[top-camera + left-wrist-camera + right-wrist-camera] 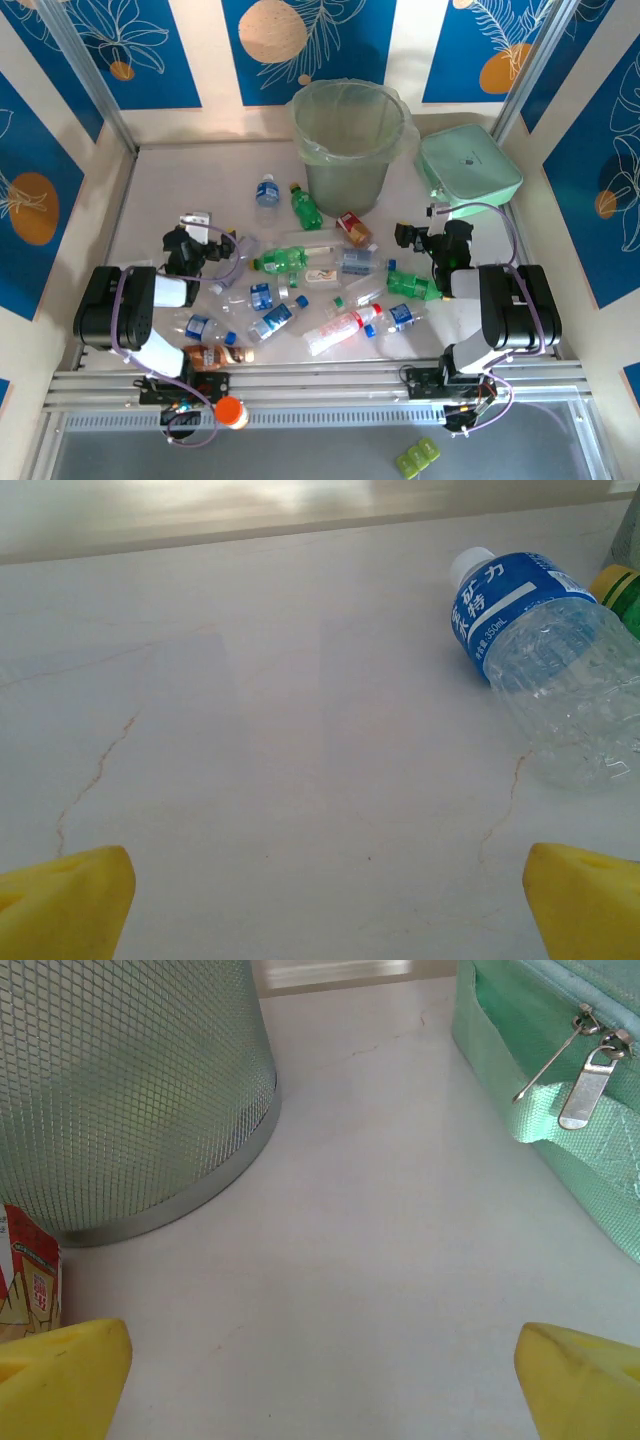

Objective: Put the plastic bottles in the bin

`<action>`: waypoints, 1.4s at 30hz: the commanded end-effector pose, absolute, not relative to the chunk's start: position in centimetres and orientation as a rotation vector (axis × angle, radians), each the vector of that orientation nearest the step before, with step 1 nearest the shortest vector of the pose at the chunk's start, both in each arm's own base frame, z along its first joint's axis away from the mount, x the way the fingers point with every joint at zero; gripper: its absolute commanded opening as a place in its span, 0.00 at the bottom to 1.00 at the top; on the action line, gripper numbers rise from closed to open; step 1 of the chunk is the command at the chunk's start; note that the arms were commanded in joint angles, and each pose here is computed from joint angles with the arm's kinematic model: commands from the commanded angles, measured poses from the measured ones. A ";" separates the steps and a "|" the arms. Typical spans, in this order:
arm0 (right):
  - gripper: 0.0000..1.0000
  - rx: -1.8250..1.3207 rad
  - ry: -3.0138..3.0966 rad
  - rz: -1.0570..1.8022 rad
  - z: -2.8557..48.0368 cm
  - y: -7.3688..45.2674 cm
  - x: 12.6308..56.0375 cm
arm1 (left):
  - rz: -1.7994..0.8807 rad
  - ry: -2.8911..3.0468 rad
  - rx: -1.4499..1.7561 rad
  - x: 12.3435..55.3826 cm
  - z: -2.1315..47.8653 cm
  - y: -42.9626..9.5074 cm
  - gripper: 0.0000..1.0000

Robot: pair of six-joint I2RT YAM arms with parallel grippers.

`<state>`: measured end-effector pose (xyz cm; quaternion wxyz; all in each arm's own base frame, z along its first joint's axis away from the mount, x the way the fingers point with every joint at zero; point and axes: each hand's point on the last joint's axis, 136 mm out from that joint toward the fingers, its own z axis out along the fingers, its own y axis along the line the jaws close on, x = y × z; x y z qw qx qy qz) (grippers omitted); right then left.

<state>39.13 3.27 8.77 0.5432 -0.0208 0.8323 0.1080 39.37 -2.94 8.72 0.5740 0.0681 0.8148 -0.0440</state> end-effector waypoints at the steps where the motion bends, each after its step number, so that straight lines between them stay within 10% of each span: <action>1: 0.99 -0.074 1.956 0.262 9.5 3.4 39.7 | -0.102 1.892 0.175 39.5 9.2 -3.1 0.99; 42: 0.99 -0.016 1.947 0.236 14.1 2.5 39.1 | -0.089 1.890 0.205 39.1 11.6 -3.7 0.99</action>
